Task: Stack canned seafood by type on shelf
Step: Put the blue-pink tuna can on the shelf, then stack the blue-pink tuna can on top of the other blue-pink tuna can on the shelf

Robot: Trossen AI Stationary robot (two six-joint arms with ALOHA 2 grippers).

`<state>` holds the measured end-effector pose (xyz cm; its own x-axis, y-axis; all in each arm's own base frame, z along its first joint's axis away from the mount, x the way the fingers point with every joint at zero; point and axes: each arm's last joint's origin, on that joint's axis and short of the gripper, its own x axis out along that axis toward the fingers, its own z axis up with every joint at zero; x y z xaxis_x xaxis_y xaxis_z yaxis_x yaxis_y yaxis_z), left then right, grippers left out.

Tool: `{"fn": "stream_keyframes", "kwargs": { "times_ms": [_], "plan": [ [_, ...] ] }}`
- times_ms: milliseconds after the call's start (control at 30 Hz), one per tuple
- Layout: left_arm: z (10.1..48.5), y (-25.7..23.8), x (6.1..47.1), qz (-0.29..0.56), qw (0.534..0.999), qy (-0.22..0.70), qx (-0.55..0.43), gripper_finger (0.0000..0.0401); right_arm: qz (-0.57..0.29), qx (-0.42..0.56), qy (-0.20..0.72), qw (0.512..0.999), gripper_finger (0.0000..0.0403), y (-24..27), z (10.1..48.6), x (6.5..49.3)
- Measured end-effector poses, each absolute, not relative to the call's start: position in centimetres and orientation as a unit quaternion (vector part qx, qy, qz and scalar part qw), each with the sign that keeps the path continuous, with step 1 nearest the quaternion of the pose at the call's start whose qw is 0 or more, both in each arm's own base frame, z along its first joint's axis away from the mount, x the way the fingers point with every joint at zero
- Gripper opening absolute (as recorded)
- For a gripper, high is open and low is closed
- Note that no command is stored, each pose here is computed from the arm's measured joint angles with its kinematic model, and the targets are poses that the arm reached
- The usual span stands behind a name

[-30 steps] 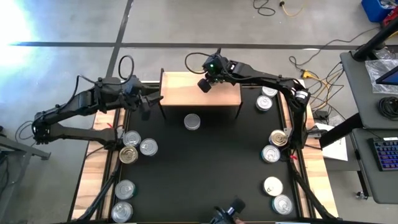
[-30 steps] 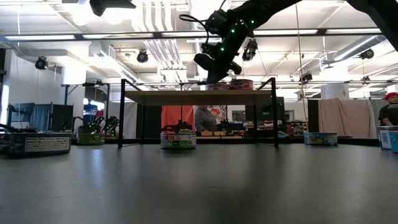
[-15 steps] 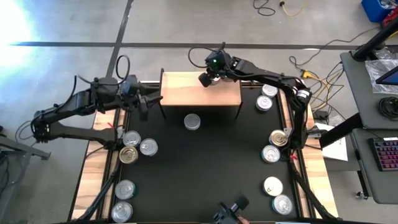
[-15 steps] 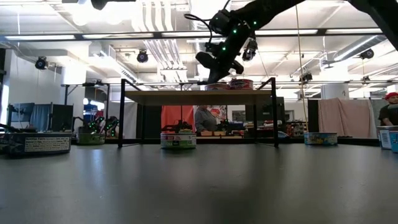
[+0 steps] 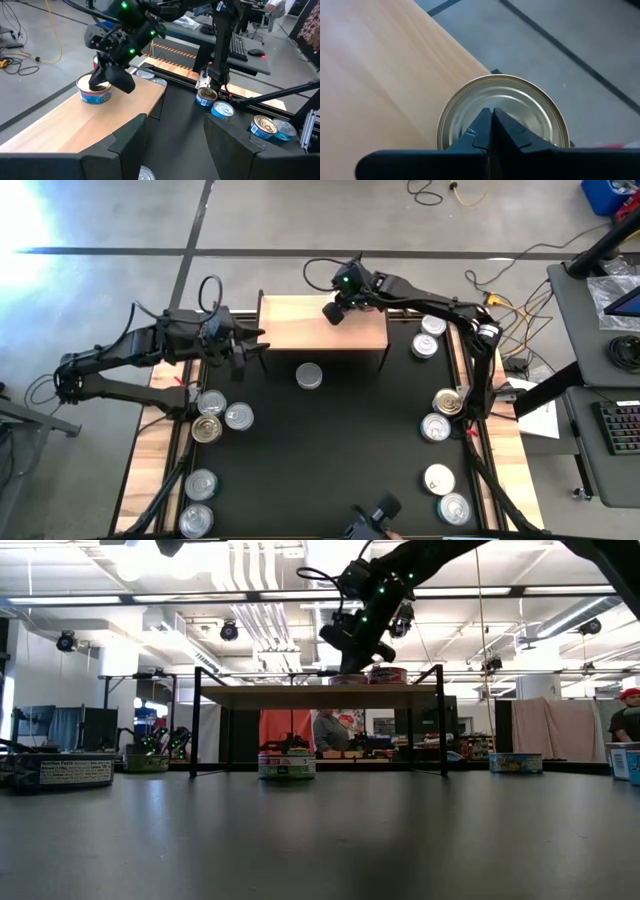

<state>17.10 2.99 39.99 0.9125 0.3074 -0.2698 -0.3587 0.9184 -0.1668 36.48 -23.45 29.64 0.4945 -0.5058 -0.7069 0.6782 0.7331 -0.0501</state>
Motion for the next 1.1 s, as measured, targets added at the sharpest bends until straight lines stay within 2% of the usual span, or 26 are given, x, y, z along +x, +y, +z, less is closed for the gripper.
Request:
{"fn": "stream_keyframes", "kwargs": {
  "times_ms": [333,467,667,800,1100],
  "plan": [
    [39.7,1.6,17.4,0.136,0.975,0.135,-0.112,0.0184,-0.360,0.087,0.363,0.855,0.0009,-23.6,29.8,36.7],
    [39.2,1.0,17.5,0.124,0.971,0.161,-0.122,0.0184,-0.343,0.071,0.344,0.871,0.0009,-21.8,31.8,36.8],
    [38.5,0.1,17.8,0.108,0.964,0.192,-0.146,0.0184,-0.284,0.031,0.292,0.913,0.0009,-15.6,36.7,36.9],
    [37.8,-1.2,18.1,0.085,0.957,0.227,-0.158,0.0184,-0.268,0.010,0.278,0.922,0.0009,-10.2,39.0,36.3],
    [37.0,-4.8,18.7,0.023,0.956,0.260,-0.136,0.0184,-0.245,0.039,0.344,0.906,0.0009,2.3,38.3,34.4]
  ]
}}
